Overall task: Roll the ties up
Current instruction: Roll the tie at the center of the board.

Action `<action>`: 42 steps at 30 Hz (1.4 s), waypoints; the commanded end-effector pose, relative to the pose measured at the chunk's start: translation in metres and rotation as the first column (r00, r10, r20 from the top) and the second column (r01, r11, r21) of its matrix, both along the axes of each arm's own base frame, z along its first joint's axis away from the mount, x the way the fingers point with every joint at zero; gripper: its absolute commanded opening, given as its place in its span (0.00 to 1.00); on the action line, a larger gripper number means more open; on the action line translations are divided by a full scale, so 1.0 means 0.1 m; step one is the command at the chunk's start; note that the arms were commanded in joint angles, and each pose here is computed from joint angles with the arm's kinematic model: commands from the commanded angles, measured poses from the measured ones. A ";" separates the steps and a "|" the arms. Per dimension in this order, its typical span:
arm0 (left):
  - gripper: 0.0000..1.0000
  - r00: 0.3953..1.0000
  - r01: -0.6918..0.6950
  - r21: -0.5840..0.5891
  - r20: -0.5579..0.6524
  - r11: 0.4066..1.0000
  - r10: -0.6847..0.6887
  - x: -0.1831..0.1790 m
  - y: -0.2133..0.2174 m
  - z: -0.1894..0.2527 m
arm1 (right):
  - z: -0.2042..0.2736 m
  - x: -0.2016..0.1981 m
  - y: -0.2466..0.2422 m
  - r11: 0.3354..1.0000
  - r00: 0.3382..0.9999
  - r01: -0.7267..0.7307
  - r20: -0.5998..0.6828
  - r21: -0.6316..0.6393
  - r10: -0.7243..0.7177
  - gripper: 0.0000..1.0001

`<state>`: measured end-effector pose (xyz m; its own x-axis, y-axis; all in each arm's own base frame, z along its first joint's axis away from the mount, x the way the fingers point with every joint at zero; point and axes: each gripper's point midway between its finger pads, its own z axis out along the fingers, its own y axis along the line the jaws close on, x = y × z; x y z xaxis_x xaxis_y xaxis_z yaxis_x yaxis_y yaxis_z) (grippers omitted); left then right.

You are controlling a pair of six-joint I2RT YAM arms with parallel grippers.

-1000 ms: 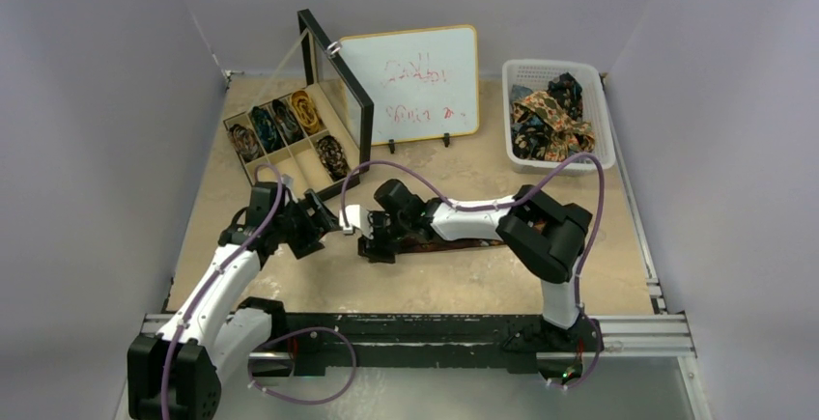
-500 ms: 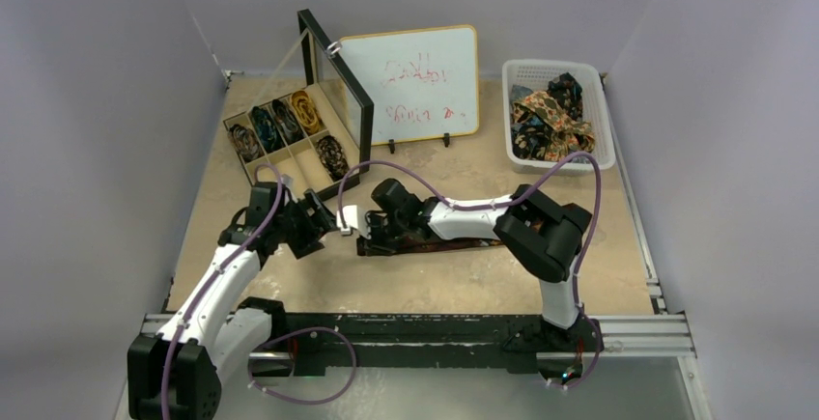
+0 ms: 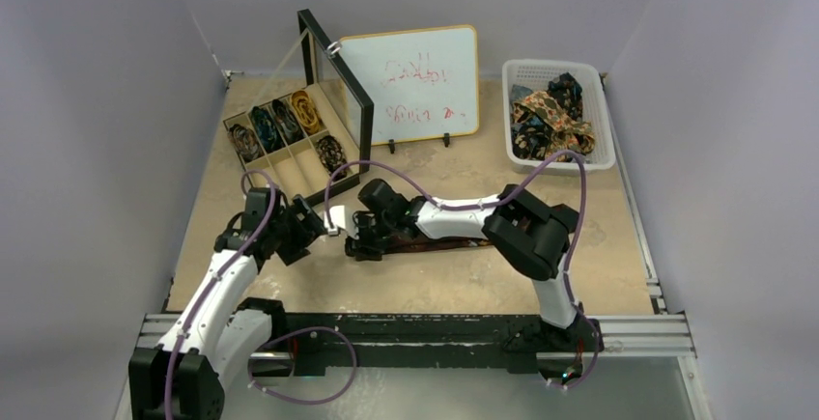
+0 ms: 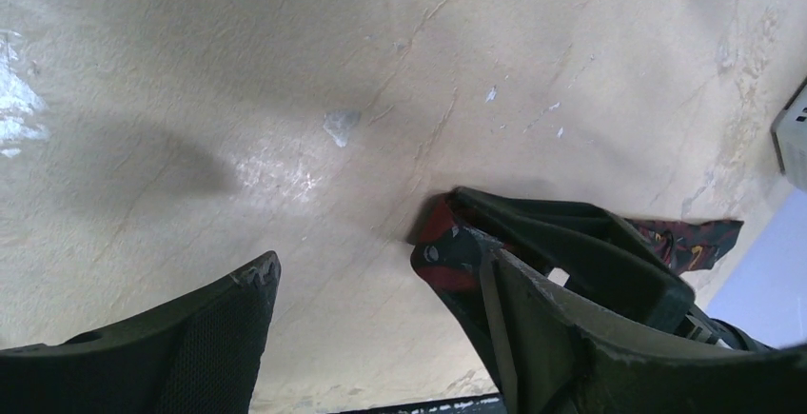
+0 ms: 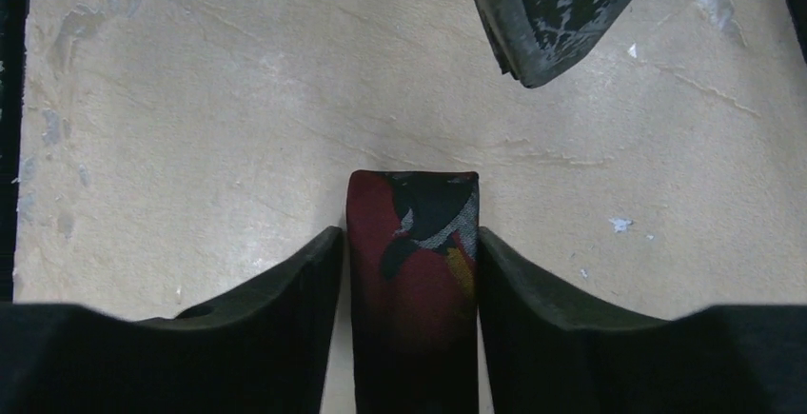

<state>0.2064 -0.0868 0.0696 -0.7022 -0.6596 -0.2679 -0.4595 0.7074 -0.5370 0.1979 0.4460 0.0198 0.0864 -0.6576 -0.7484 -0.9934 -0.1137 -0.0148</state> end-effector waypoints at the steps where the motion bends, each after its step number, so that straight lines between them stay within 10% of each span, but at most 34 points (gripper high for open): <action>1: 0.76 0.997 0.052 -0.084 0.053 0.995 -0.048 0.04 -0.19 0.17 | 0.38 -0.12 0.14 0.998 0.999 -0.016 0.047 0.065 0.013 0.60; 10: 0.76 0.993 0.089 -0.090 0.086 0.992 -0.081 0.07 -0.23 0.23 | 1.39 0.08 -0.29 0.900 0.940 0.273 0.104 0.338 -0.325 0.89; 14: 0.77 0.990 0.098 -0.078 0.106 0.992 -0.089 0.08 -0.22 0.23 | 2.05 0.19 -0.72 0.599 0.786 0.598 -0.243 0.532 -0.568 0.99; 18: 0.79 0.986 0.098 -0.074 0.144 0.992 -0.087 0.10 -0.21 0.28 | 1.97 0.21 -1.13 0.340 0.516 0.856 -0.646 0.389 -0.563 0.99; 25: 0.79 0.984 0.128 -0.096 0.134 0.987 -0.115 0.07 -0.26 0.19 | 1.36 0.13 -1.01 0.377 0.245 0.925 -0.825 0.042 -0.509 0.91; 42: 0.76 0.975 0.207 -0.169 0.123 0.964 -0.187 0.00 -0.42 -0.04 | 0.71 0.15 -0.57 0.491 0.145 0.854 -0.830 -0.169 -0.538 0.53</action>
<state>0.2009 -0.1215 0.0604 -0.7827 -0.5873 -0.2059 -0.3261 0.6689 -0.6680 0.2078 0.3725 0.0712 -0.9239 0.1446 -0.3544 -0.2235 0.5476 0.8063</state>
